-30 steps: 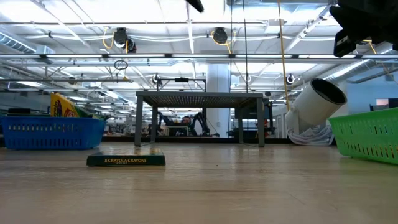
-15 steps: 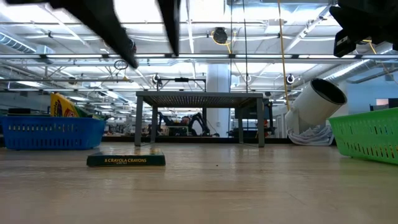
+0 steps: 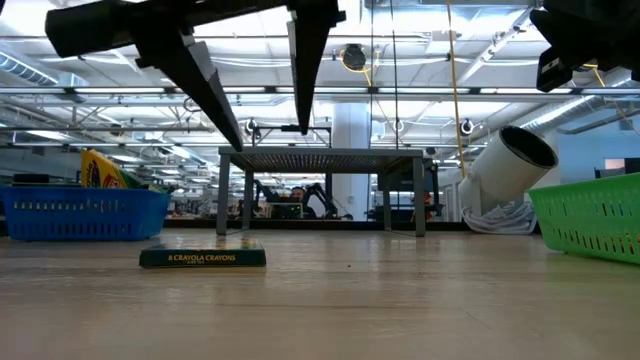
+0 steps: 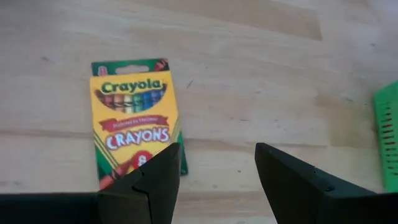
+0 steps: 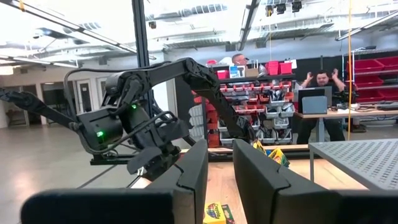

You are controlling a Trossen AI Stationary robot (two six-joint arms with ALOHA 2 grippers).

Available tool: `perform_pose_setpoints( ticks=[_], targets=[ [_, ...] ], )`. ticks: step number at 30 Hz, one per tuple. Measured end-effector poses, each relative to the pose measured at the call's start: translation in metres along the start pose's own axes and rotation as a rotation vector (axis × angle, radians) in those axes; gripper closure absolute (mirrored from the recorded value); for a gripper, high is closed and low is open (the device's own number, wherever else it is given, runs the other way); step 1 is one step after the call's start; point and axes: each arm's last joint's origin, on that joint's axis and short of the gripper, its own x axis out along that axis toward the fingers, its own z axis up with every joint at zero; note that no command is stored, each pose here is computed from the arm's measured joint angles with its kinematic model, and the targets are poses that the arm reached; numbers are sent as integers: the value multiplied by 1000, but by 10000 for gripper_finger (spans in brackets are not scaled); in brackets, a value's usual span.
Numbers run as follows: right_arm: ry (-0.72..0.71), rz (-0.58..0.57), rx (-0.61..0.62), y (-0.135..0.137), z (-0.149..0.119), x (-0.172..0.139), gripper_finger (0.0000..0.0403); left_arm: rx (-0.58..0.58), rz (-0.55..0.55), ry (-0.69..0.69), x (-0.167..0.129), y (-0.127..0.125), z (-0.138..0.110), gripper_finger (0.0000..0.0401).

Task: Pick & Place Office Desk Supplies
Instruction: Put the yellow crayon box into the blue bin

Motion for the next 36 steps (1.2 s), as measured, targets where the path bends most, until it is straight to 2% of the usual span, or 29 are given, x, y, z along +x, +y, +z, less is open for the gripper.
perform_pose_setpoints(
  ticks=[6,11,14,18,19,20,26,32,36],
  targets=[
    [0,0,0,0,0,0,337,103,38,-11,12,-10,15,187],
    [0,0,0,0,0,0,337,0,125,76,23,-18,25,175],
    [0,0,0,0,0,0,337,-22,163,113,27,-21,30,131],
    [0,0,0,0,0,0,336,-34,141,77,28,-22,32,30],
    [0,0,0,0,0,0,337,-49,127,60,27,-21,31,16],
    [0,0,0,0,0,0,337,-62,119,53,26,-21,30,12],
    [0,0,0,0,0,0,337,-101,129,34,29,-8,16,51],
    [0,0,0,0,0,0,337,-116,147,36,46,5,0,9],
    [0,0,0,0,0,0,337,-120,152,42,53,8,-4,10]
  ],
)
